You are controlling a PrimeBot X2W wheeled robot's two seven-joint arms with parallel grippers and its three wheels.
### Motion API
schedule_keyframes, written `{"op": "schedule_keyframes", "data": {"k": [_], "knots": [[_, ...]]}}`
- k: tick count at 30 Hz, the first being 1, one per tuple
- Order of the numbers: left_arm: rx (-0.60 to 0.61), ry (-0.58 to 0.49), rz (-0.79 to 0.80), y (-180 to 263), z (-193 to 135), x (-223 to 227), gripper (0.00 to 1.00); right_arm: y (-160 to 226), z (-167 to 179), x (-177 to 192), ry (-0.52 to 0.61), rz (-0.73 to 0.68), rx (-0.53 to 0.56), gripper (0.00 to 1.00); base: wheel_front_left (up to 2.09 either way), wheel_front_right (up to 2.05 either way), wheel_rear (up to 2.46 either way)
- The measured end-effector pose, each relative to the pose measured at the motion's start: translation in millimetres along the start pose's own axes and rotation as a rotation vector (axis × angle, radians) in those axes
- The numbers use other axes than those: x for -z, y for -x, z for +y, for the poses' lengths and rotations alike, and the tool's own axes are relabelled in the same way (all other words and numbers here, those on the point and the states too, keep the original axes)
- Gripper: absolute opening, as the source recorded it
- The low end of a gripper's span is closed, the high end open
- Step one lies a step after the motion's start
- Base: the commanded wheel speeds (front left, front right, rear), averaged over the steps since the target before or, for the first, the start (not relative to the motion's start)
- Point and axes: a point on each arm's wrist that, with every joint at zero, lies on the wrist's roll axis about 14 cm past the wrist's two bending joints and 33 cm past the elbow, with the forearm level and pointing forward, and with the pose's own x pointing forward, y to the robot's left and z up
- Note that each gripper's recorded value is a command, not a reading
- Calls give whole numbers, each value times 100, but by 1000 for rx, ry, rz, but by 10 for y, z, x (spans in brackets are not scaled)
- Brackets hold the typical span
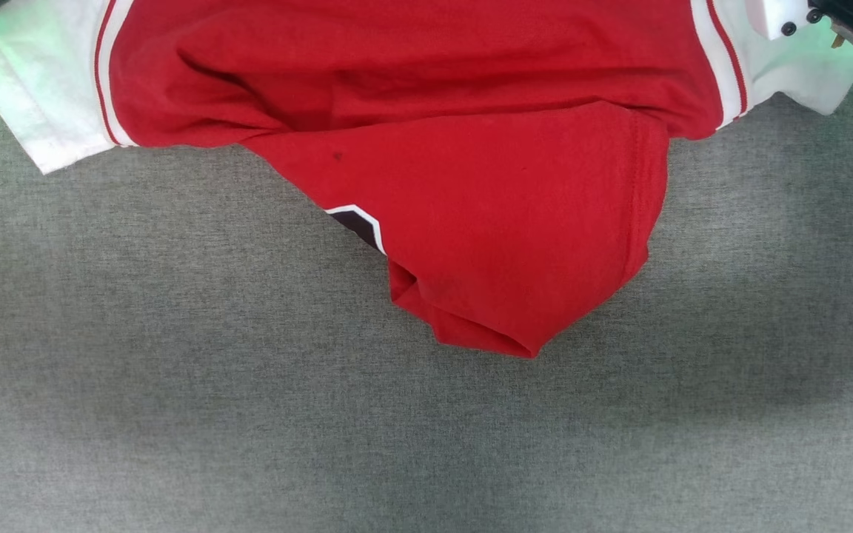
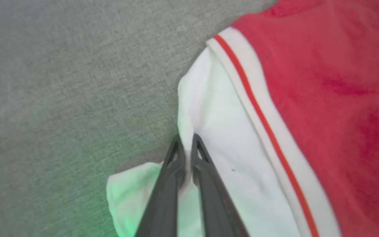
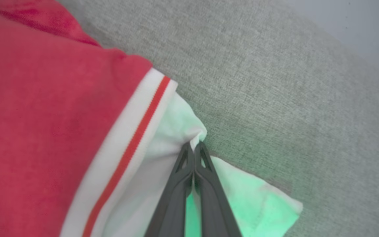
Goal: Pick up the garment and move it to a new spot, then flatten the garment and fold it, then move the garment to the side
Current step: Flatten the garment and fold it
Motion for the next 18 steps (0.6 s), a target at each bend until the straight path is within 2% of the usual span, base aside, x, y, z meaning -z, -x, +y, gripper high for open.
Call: {"op": "schedule_keyframes", "data": {"k": [5, 9, 13, 14, 18], "knots": [[2, 3, -76, 38, -43, -87, 0, 105, -64, -94, -44, -76, 0, 0, 0, 0, 0], [8, -1, -195, 122, -122, -282, 0, 282, -139, -325, -97, -210, 5, 0, 0, 0, 0], [7, 5, -387, 349, -163, -681, 0, 589, -372, -668, -148, -379, 62, 0, 0, 0, 0], [7, 5, -387, 349, -163, -681, 0, 589, -372, -668, -148, -379, 62, 0, 0, 0, 0], [4, 63, -648, 734, -150, -1252, 0, 1003, -622, -1086, -200, -574, 135, 0, 0, 0, 0]]}}
